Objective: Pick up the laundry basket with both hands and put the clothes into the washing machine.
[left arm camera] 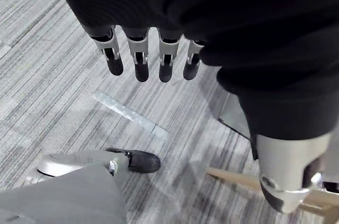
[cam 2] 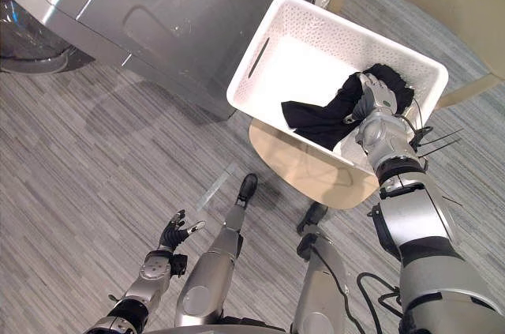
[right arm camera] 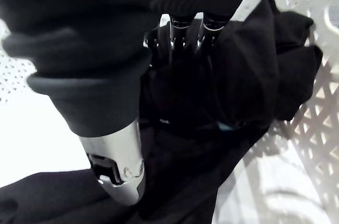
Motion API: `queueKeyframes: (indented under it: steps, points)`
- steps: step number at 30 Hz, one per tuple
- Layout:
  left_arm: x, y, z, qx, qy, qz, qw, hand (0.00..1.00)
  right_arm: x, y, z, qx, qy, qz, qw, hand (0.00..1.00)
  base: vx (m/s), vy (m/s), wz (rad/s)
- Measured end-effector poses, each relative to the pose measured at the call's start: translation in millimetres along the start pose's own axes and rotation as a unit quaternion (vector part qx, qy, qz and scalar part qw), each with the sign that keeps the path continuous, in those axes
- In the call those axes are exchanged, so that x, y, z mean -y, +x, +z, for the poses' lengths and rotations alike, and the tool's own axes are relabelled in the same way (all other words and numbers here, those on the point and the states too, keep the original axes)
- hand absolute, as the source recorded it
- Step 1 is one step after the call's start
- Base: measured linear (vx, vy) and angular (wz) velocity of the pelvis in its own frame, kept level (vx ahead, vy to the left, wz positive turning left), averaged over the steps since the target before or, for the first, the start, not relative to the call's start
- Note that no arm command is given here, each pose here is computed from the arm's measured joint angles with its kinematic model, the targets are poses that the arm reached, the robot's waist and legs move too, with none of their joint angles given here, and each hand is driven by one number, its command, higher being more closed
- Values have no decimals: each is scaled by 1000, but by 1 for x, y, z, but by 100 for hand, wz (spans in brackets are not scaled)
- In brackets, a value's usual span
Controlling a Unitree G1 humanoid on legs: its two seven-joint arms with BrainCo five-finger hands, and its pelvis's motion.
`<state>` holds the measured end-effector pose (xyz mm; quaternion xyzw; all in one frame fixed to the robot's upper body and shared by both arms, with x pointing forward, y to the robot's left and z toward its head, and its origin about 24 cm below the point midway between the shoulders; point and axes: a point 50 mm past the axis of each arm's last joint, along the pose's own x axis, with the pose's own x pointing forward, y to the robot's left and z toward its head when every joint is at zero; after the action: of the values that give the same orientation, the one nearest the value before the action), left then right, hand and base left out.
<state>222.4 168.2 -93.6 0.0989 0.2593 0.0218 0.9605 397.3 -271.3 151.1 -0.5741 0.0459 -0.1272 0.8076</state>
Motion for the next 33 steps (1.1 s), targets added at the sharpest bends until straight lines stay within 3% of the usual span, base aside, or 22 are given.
queueKeyframes:
  steps: [8, 15, 21, 24, 26, 33]
  points:
    - [5, 3, 11, 24, 1, -21, 1000, 0, 0, 0, 20, 50, 36, 42, 997, 100, -29, -72, -2]
    - [5, 4, 10, 17, 2, -28, 999, 0, -19, -5, 39, 77, 100, 83, 989, 100, -2, -75, -8]
    - [2, 2, -1, -8, -1, -21, 1000, 0, -27, -13, 51, 85, 279, 68, 954, 100, -8, -70, 0]
    - [-3, 2, -7, -23, 1, -12, 1000, 0, -27, -19, 62, 94, 413, 54, 904, 100, -28, -56, 1]
    - [-3, -5, -20, -46, -9, -4, 999, 0, -41, -32, 67, 95, 534, 57, 838, 100, 0, -36, 3]
    - [-1, -23, -53, -107, -12, 1, 994, 0, -75, -69, 76, 86, 713, 76, 691, 100, 12, -11, -7]
